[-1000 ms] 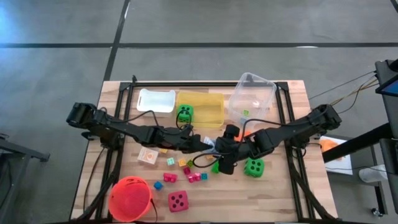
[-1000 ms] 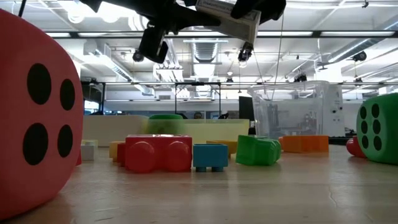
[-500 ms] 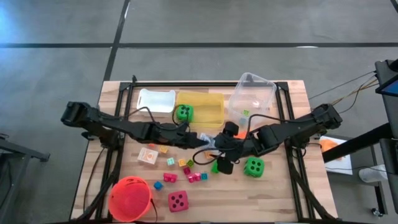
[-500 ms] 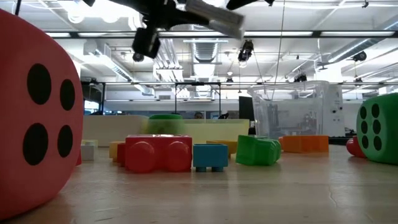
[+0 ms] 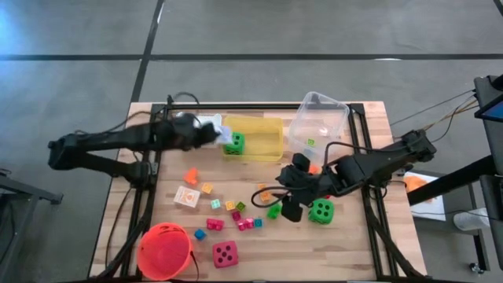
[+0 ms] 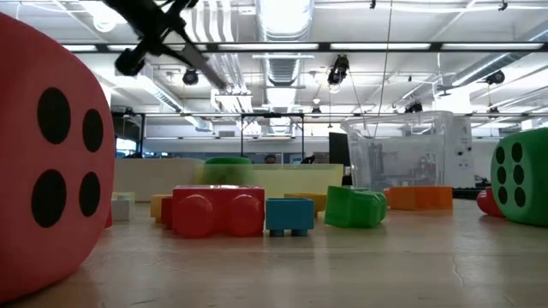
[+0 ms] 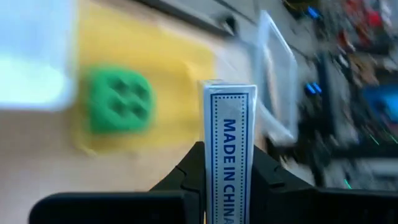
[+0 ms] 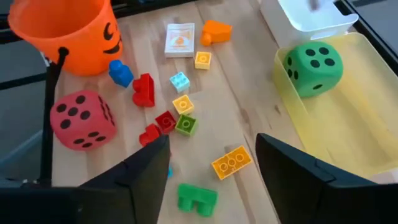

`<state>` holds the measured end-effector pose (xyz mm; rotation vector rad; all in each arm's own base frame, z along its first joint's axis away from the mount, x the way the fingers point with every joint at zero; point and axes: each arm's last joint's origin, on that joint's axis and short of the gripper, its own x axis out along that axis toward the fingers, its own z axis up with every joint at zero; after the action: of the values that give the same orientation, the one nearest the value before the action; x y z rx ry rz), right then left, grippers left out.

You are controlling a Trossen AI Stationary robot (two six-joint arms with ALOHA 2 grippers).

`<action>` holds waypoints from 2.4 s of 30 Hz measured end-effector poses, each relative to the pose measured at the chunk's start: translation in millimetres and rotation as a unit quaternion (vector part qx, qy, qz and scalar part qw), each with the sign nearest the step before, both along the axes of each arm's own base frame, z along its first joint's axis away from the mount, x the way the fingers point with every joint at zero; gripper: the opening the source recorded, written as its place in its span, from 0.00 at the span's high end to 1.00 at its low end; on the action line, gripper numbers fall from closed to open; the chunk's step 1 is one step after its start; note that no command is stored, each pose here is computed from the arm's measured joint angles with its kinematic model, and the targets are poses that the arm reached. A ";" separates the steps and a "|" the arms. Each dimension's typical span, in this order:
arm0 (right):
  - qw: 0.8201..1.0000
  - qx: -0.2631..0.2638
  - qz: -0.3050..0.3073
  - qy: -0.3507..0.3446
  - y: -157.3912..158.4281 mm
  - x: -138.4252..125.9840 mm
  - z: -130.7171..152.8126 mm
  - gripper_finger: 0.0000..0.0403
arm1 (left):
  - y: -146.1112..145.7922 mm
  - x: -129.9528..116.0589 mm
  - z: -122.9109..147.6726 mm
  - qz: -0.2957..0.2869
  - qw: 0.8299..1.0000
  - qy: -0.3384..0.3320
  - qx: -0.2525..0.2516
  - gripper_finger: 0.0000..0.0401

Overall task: Pick & Place Toys
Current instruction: Put the blue deck of cards into the white bin

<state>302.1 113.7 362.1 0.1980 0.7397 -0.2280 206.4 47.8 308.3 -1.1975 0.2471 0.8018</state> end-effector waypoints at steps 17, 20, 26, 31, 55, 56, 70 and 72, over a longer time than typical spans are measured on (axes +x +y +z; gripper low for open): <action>1.000 0.000 -0.009 0.001 -4.0 -6.9 4.6 0.64 | 105.2 -33.6 -37.3 -0.023 0.991 0.116 -0.067 0.87; 1.000 0.001 -0.010 -0.003 -5.7 -9.3 7.3 0.68 | 112.9 -30.4 -49.0 -0.034 0.986 0.140 -0.082 0.87; 1.000 0.000 -0.011 -0.001 -7.3 -11.7 8.7 0.76 | 123.5 -19.5 -72.7 -0.051 0.976 0.181 -0.107 0.87; 1.000 -0.001 -0.010 0.002 -7.4 -12.3 8.4 0.82 | 129.5 -15.6 -85.8 -0.055 0.970 0.201 -0.124 0.87; 1.000 -0.001 -0.010 0.002 -7.4 -12.3 8.4 0.92 | 137.1 -13.9 -109.5 -0.054 0.954 0.236 -0.177 0.79; 1.000 -0.001 -0.010 0.002 -7.4 -12.3 8.4 0.92 | 136.9 -14.2 -109.6 -0.054 0.953 0.238 -0.178 0.77; 1.000 0.001 -0.010 0.002 -7.3 -12.3 8.3 0.92 | 135.9 -13.6 -109.2 -0.067 0.954 0.226 -0.187 0.58; 1.000 0.001 -0.010 0.002 -7.3 -12.3 8.3 0.92 | 136.1 -13.7 -109.2 -0.068 0.954 0.226 -0.186 0.54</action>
<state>289.8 106.4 370.4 0.2079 0.7428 -0.2469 192.7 183.9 199.1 -1.3165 0.8806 0.9272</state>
